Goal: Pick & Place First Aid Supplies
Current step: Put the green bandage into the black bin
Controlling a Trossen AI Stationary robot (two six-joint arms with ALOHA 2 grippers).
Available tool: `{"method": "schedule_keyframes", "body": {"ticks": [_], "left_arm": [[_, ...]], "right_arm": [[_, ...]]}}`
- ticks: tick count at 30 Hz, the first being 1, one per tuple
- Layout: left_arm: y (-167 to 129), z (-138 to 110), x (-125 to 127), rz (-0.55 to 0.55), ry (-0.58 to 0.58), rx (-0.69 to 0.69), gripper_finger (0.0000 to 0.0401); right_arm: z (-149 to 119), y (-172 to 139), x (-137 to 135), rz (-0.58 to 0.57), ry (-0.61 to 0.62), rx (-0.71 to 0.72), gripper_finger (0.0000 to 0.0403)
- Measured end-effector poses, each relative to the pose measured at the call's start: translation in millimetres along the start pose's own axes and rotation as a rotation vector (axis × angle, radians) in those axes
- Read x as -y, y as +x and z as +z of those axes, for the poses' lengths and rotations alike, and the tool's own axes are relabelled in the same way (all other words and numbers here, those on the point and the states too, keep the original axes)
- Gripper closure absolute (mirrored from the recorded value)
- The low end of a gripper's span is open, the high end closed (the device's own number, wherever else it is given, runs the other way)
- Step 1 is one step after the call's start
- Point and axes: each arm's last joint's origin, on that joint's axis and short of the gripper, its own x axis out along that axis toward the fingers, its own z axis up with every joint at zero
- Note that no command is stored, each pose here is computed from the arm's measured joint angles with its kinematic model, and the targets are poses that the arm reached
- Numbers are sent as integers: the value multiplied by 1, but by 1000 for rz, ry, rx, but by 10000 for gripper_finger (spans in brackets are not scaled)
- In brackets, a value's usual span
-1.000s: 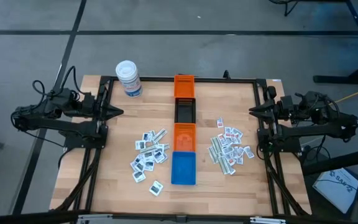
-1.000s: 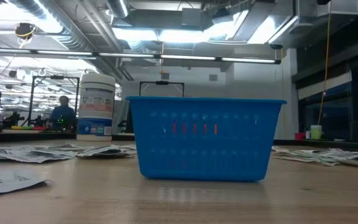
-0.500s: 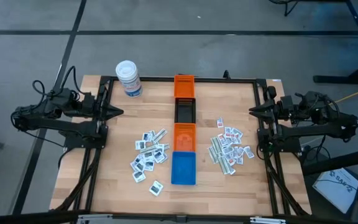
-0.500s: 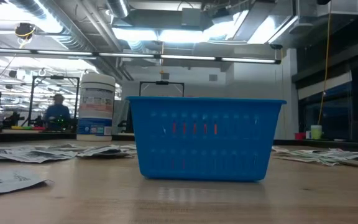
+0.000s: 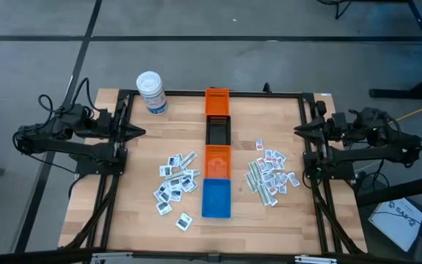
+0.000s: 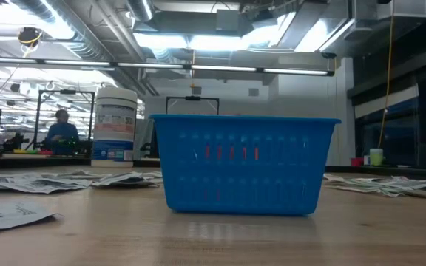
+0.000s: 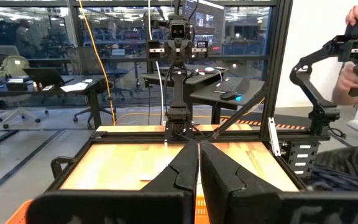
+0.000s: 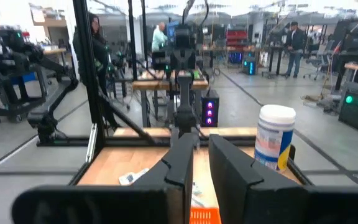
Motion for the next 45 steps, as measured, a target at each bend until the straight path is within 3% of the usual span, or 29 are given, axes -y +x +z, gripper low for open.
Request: {"method": "schedule_keyframes", "body": {"ticks": [7, 16, 25, 35, 39, 45], "left_arm": [[0, 0, 0, 0, 0, 0, 393], [0, 0, 0, 0, 0, 0, 390], [0, 0, 0, 0, 0, 0, 389], [0, 0, 0, 0, 0, 0, 393], [0, 0, 0, 0, 0, 0, 390], [0, 0, 0, 0, 0, 0, 390]], "right_arm": [[15, 11, 0, 4, 236, 3, 347], [29, 45, -6, 171, 238, -327, 347], [11, 96, -22, 275, 262, -622, 347], [-28, 117, -68, 366, 256, -990, 346], [-44, 129, -83, 347, 262, -1085, 321], [-66, 145, -95, 296, 257, -1184, 242]]}}
